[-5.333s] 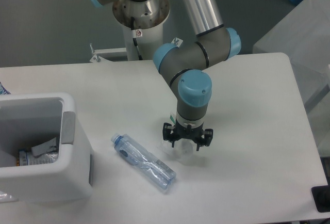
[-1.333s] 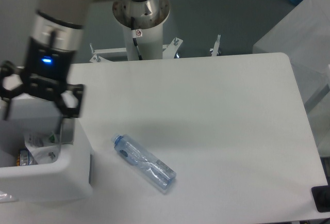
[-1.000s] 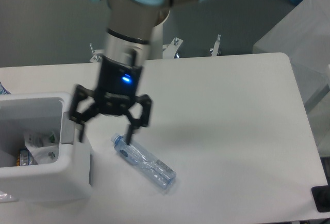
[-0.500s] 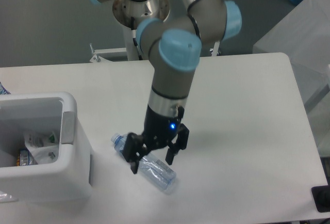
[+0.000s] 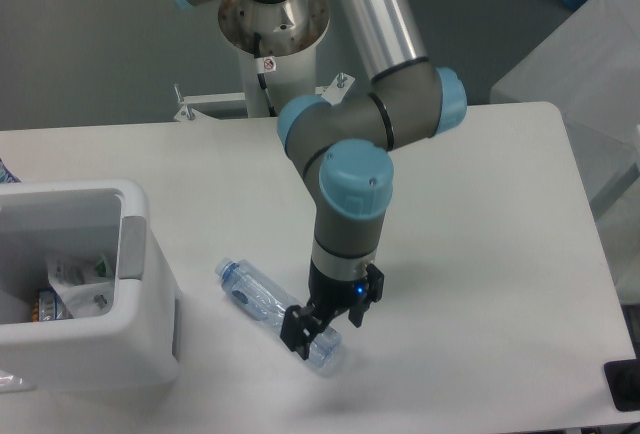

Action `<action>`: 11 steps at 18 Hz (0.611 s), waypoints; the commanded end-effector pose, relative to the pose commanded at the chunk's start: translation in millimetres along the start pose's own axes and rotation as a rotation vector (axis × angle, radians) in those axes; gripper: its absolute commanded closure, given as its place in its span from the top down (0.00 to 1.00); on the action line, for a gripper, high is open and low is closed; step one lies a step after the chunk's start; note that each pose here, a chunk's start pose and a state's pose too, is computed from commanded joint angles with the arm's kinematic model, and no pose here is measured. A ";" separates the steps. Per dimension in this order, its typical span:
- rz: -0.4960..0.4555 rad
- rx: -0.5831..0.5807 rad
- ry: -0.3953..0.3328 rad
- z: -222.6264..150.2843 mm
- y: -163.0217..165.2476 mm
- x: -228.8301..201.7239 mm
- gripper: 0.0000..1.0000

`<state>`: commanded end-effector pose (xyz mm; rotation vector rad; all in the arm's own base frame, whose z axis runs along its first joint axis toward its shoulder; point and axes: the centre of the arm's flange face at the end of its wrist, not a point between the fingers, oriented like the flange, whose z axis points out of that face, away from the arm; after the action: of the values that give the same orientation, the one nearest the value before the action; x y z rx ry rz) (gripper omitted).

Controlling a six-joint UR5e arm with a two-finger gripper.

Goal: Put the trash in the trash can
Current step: 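Move the gripper back over the clear water bottle, then lower the gripper around the bottle's middle and close on it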

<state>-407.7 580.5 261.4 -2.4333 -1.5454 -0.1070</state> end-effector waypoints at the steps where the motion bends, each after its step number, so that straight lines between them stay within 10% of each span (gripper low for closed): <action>1: 0.000 -0.009 -0.003 5.5 1.7 -0.2 1.00; 11: 0.017 -0.063 -0.042 46.2 14.4 4.0 1.00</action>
<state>-396.5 589.9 215.1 -2.5118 -1.5616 -0.1033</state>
